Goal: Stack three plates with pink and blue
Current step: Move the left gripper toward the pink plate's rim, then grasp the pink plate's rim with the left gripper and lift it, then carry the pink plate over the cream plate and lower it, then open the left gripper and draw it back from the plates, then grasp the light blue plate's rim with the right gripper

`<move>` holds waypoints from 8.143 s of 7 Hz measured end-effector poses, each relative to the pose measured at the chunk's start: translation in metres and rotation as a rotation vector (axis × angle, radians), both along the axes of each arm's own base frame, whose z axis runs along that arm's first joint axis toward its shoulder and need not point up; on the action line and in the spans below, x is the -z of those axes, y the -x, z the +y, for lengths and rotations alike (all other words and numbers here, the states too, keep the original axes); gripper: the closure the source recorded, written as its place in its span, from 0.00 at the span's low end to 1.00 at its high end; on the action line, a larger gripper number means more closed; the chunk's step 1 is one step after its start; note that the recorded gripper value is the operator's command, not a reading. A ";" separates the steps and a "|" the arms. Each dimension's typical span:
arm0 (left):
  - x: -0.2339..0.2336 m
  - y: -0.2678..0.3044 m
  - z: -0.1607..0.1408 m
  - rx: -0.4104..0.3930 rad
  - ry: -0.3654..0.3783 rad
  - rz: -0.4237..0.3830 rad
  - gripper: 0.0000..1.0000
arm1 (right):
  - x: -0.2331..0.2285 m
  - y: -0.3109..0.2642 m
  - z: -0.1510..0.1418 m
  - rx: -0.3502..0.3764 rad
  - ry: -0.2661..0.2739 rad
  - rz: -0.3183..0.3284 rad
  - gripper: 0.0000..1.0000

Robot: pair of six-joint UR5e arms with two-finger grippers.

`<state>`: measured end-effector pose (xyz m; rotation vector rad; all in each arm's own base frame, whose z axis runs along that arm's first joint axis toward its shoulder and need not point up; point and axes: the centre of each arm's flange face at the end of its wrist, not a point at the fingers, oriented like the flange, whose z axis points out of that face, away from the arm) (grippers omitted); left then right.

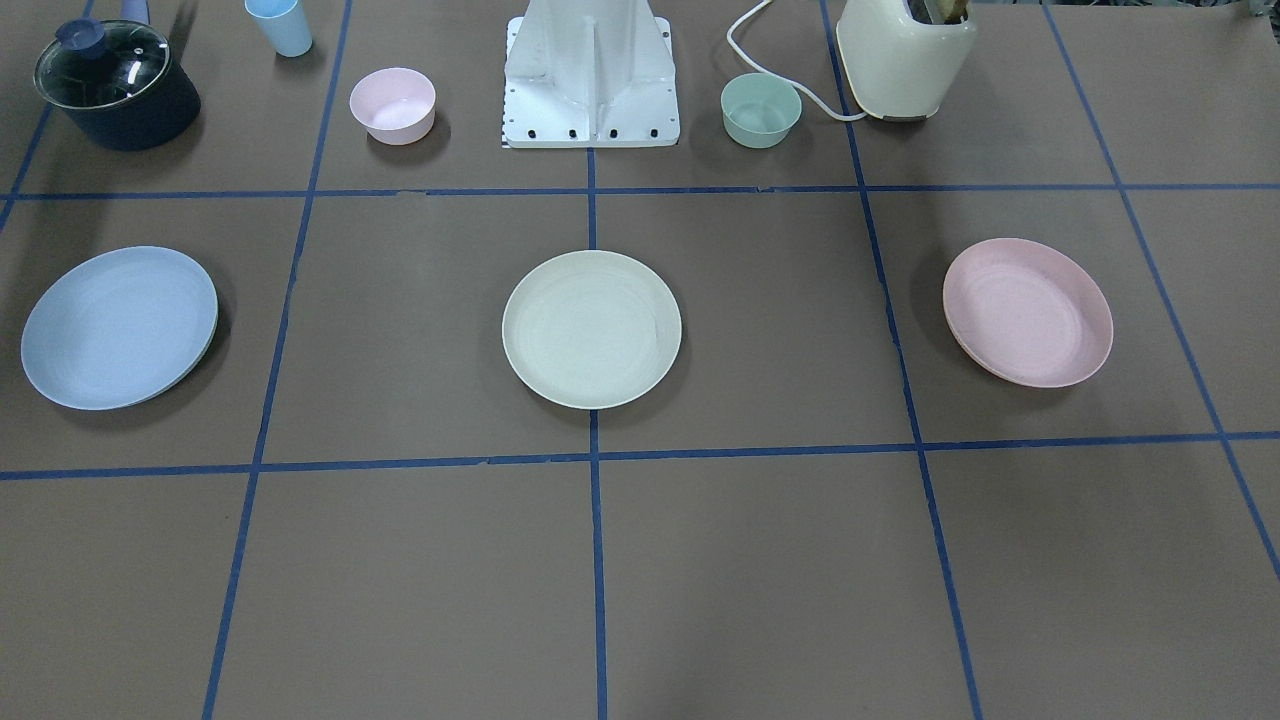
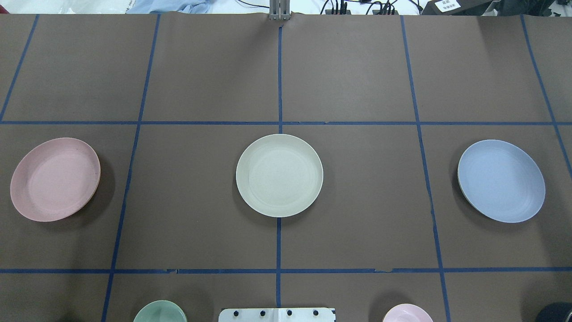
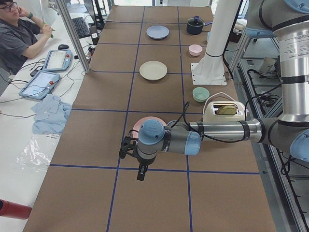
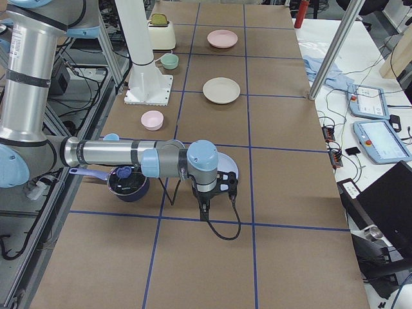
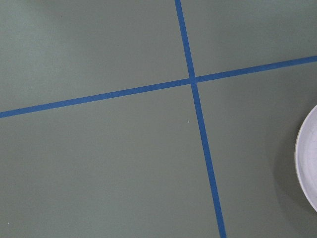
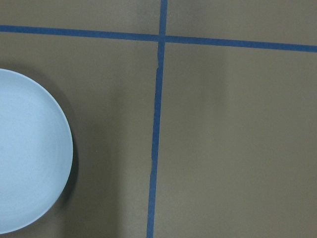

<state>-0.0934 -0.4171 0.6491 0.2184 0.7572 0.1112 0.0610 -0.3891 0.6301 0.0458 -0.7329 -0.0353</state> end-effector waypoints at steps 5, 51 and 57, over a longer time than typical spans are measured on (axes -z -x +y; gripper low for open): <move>0.029 -0.008 -0.011 -0.035 -0.217 -0.018 0.00 | 0.030 0.006 -0.015 0.006 -0.228 -0.046 0.00; 0.405 -0.468 0.006 0.102 -0.119 0.212 0.00 | 0.016 0.127 -0.005 -0.205 -0.240 -0.175 0.09; 0.395 -0.445 -0.002 0.085 -0.142 0.181 0.00 | -0.049 0.196 0.040 -0.224 -0.224 -0.136 0.84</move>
